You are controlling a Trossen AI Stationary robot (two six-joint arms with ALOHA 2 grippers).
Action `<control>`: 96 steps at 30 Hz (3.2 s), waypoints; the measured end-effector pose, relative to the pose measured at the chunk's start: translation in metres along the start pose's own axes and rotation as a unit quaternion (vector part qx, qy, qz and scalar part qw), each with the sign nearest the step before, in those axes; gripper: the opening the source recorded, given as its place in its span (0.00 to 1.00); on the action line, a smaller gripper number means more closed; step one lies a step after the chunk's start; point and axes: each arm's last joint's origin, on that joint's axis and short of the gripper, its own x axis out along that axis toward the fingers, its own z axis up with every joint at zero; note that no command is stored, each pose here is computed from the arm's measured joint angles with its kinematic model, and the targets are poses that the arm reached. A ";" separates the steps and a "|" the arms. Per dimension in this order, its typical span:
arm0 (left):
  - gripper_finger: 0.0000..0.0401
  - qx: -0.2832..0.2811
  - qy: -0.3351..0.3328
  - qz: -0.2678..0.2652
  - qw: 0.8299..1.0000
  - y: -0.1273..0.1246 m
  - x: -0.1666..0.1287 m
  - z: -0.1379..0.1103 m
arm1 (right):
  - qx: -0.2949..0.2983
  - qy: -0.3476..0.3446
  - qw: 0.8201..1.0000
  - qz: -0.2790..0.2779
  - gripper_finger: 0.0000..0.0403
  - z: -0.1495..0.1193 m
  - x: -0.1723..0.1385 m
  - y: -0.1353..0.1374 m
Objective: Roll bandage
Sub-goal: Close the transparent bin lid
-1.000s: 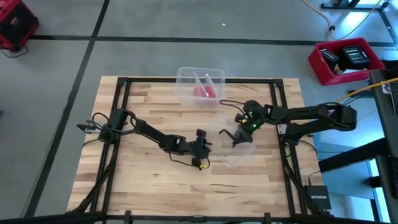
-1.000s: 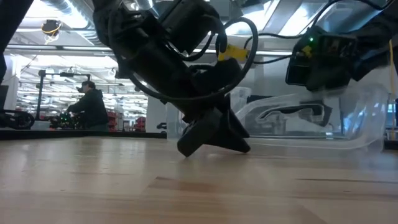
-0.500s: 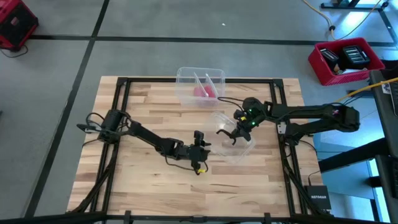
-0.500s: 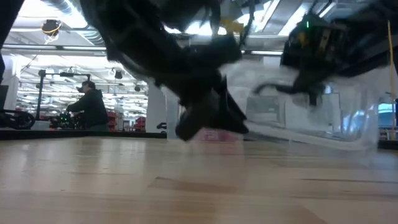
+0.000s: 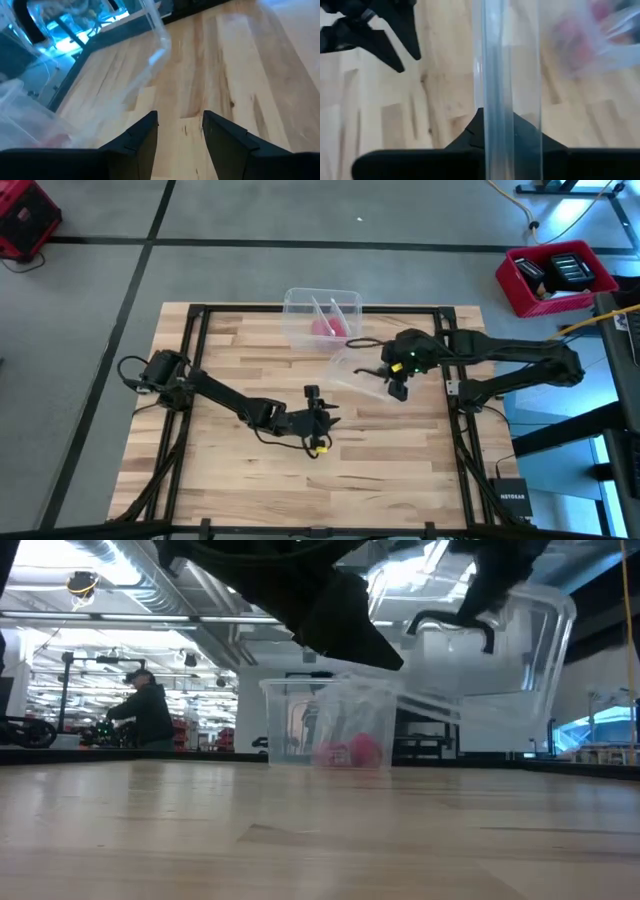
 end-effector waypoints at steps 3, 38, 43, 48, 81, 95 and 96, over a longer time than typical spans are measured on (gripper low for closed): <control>0.37 -0.037 0.000 0.000 0.999 0.000 0.000 0.000 | -0.021 0.000 0.999 -0.033 0.09 0.001 -0.007 0.010; 0.37 -0.121 0.025 -0.003 0.992 -0.008 0.012 -0.015 | -0.093 0.103 0.989 -0.041 0.19 -0.013 0.047 0.047; 0.37 -0.133 0.020 -0.002 0.991 -0.008 0.012 -0.014 | -0.093 0.097 0.989 -0.063 0.10 -0.013 0.047 0.046; 0.37 -0.190 0.021 0.000 0.982 -0.008 0.013 -0.015 | -0.064 0.092 0.991 -0.074 0.10 -0.013 0.047 0.046; 0.37 -0.471 -0.142 0.009 0.870 0.000 0.062 -0.027 | -0.036 -0.020 0.992 -0.123 0.10 -0.006 0.041 0.073; 0.37 -0.495 -0.187 0.032 0.848 0.007 0.059 -0.020 | -0.026 -0.036 0.992 -0.116 0.10 -0.002 0.041 0.074; 0.37 -0.498 -0.184 0.036 0.847 0.007 0.060 -0.021 | -0.026 -0.036 0.992 -0.115 0.10 -0.003 0.041 0.075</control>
